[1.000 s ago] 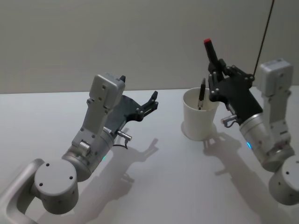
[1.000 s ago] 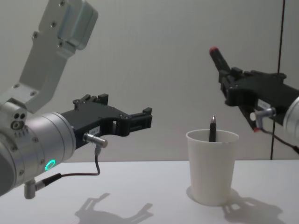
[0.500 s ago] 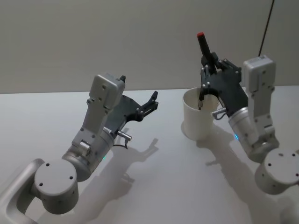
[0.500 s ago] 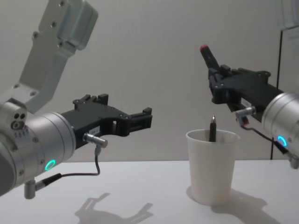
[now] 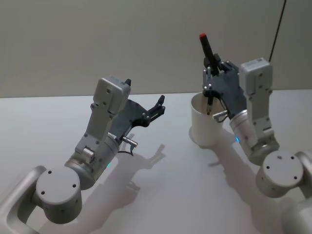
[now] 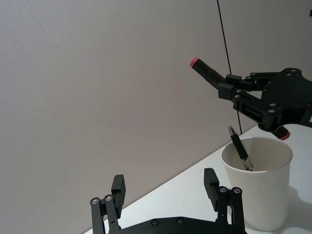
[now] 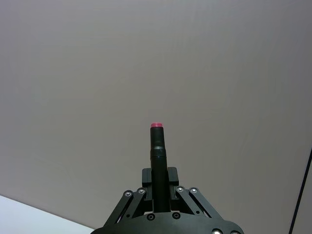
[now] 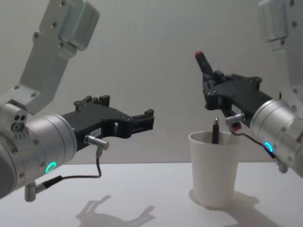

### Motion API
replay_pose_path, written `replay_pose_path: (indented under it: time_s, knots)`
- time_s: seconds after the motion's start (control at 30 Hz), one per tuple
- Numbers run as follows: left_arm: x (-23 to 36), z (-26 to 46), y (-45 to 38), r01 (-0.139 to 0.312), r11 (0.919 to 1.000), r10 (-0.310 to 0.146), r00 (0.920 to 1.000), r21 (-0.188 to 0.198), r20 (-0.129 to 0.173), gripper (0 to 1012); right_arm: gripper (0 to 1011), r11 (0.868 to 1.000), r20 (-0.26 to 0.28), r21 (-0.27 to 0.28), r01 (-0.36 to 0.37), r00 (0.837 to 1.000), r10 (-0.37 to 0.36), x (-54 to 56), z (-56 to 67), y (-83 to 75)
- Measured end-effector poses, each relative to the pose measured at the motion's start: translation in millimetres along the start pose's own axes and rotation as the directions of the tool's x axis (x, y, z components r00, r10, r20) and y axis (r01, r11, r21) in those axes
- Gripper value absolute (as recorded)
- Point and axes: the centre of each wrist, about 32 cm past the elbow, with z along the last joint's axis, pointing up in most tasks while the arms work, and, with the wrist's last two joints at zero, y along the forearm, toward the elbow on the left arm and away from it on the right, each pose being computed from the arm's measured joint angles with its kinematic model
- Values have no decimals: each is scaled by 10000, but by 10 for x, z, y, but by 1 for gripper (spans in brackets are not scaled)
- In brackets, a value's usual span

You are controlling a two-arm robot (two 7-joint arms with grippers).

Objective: Place the pen into the pen holder.

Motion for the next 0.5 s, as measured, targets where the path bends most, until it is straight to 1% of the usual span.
replay_pose_path:
  time_s: [0.5]
  knots:
    - [0,0,0,0,10000,0,10000,-1,0,1001,169,9999,173,90,-134,9998,132,-110,-153,85]
